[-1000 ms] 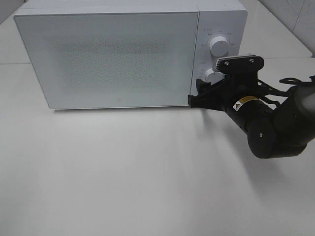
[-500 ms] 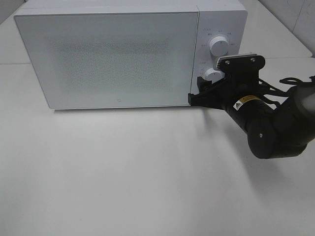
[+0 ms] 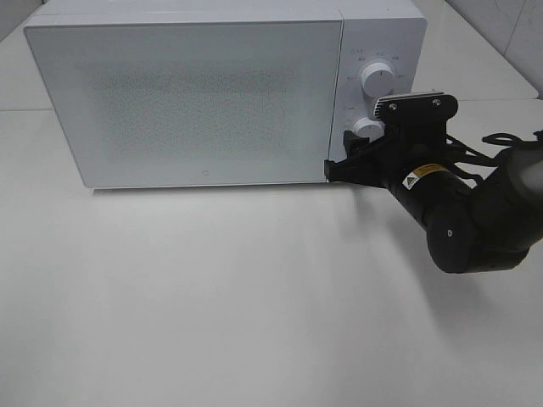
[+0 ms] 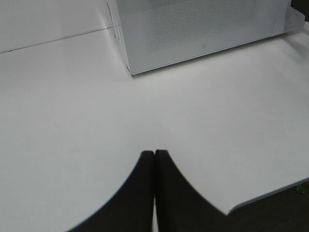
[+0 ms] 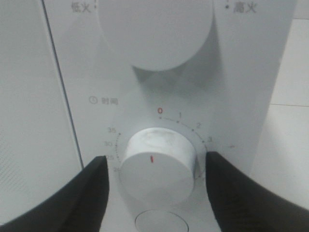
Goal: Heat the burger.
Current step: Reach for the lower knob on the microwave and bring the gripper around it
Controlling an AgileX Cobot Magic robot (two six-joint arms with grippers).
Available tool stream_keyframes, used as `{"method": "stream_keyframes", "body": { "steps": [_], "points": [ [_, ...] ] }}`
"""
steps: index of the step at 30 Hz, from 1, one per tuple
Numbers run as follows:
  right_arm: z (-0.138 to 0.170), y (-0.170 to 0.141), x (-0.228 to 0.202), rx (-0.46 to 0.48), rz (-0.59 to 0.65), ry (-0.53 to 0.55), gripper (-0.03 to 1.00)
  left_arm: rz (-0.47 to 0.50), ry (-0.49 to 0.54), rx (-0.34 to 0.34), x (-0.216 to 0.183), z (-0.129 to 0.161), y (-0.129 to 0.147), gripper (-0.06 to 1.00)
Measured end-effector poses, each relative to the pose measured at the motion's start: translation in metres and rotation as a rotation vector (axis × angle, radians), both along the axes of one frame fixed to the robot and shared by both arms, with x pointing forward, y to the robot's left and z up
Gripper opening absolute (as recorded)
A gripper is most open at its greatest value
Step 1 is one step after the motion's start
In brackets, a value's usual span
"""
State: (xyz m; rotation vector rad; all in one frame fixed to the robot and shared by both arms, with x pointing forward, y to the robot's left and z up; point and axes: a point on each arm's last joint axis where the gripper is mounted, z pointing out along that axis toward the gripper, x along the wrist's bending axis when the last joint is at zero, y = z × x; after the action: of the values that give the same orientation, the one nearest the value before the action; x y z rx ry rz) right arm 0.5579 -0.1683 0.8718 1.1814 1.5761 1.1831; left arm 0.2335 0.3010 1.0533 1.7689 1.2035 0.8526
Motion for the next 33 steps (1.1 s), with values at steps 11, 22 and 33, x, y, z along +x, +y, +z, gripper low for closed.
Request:
{"method": "stream_keyframes", "body": {
  "steps": [11,22,33],
  "points": [
    [0.0000,0.0000,0.0000,0.000,0.000,0.000,0.56,0.000,0.000,0.000,0.0000,0.0000,0.0000,0.00],
    [0.0008,0.0005,0.0004,0.006,-0.001,-0.006,0.43,0.000,0.000,0.000,0.0000,0.0000,0.0000,0.00],
    [0.0008,0.0005,0.0004,0.100,-0.022,0.014,0.43,0.000,0.000,0.000,0.0000,0.0000,0.0000,0.00]
  ]
}}
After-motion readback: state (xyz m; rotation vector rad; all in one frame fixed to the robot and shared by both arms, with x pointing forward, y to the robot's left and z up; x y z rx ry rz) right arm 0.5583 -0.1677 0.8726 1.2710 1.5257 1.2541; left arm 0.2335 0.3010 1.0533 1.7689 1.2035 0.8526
